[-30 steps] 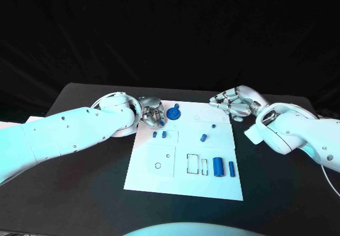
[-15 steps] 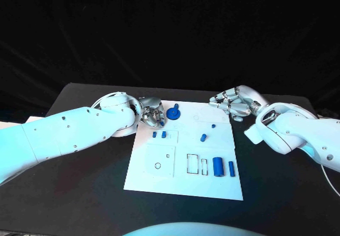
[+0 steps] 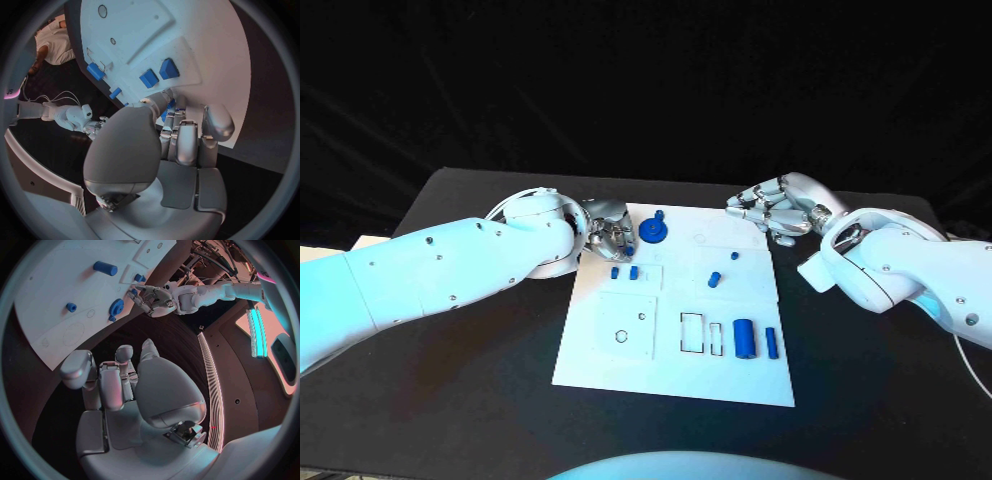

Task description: Assemble the parts on the task board

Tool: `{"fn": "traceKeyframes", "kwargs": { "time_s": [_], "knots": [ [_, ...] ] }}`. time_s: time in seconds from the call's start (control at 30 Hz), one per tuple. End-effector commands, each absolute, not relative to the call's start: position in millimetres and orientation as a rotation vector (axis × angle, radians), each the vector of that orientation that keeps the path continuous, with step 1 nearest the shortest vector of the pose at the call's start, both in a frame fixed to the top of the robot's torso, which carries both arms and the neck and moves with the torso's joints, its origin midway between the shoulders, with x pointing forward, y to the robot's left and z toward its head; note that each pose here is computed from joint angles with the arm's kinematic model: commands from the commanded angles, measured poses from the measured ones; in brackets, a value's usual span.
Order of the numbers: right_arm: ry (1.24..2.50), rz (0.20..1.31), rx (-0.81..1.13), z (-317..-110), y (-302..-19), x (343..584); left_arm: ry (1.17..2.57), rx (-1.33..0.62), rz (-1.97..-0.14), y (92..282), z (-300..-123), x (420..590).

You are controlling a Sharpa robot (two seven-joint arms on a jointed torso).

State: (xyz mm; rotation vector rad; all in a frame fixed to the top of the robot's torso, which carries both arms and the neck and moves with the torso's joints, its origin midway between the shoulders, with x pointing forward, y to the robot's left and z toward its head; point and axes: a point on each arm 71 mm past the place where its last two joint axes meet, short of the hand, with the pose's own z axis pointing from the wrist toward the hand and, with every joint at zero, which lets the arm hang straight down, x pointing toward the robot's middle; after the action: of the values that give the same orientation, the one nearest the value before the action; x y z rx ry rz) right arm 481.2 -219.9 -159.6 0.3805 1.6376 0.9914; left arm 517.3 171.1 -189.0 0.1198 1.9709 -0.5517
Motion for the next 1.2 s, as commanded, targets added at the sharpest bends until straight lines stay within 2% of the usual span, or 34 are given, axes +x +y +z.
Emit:
{"fn": "traceKeyframes", "kwargs": {
  "time_s": [0.03, 0.2, 0.53, 0.87, 1.0, 1.1, 1.2],
  "knots": [
    [1.638, 1.000, 0.370, -159.7, -219.1, 480.9, 1.977, 0.126, -0.543, 172.2, -189.1, 517.3],
    [1.636, 0.986, 0.372, -160.0, -221.0, 481.7, 1.968, 0.115, -0.538, 176.0, -188.6, 518.1],
    [1.699, 0.860, 0.296, -166.4, -234.6, 487.1, 1.960, -0.018, -0.619, 195.4, -181.8, 521.1],
    [1.747, 0.657, 0.022, -171.3, -245.0, 490.0, 1.943, -0.104, -0.639, 223.8, -166.2, 523.8],
    [1.720, 0.564, -0.140, -170.4, -239.9, 487.5, 1.836, -0.247, -0.791, 229.1, -156.2, 523.2],
    [1.691, 0.500, -0.263, -170.3, -231.8, 483.5, 1.739, -0.528, -1.042, 231.5, -150.0, 520.4],
    [1.673, 0.457, -0.339, -171.3, -225.1, 480.4, 1.662, -0.751, -1.218, 232.3, -148.7, 516.8]
  ]
}}
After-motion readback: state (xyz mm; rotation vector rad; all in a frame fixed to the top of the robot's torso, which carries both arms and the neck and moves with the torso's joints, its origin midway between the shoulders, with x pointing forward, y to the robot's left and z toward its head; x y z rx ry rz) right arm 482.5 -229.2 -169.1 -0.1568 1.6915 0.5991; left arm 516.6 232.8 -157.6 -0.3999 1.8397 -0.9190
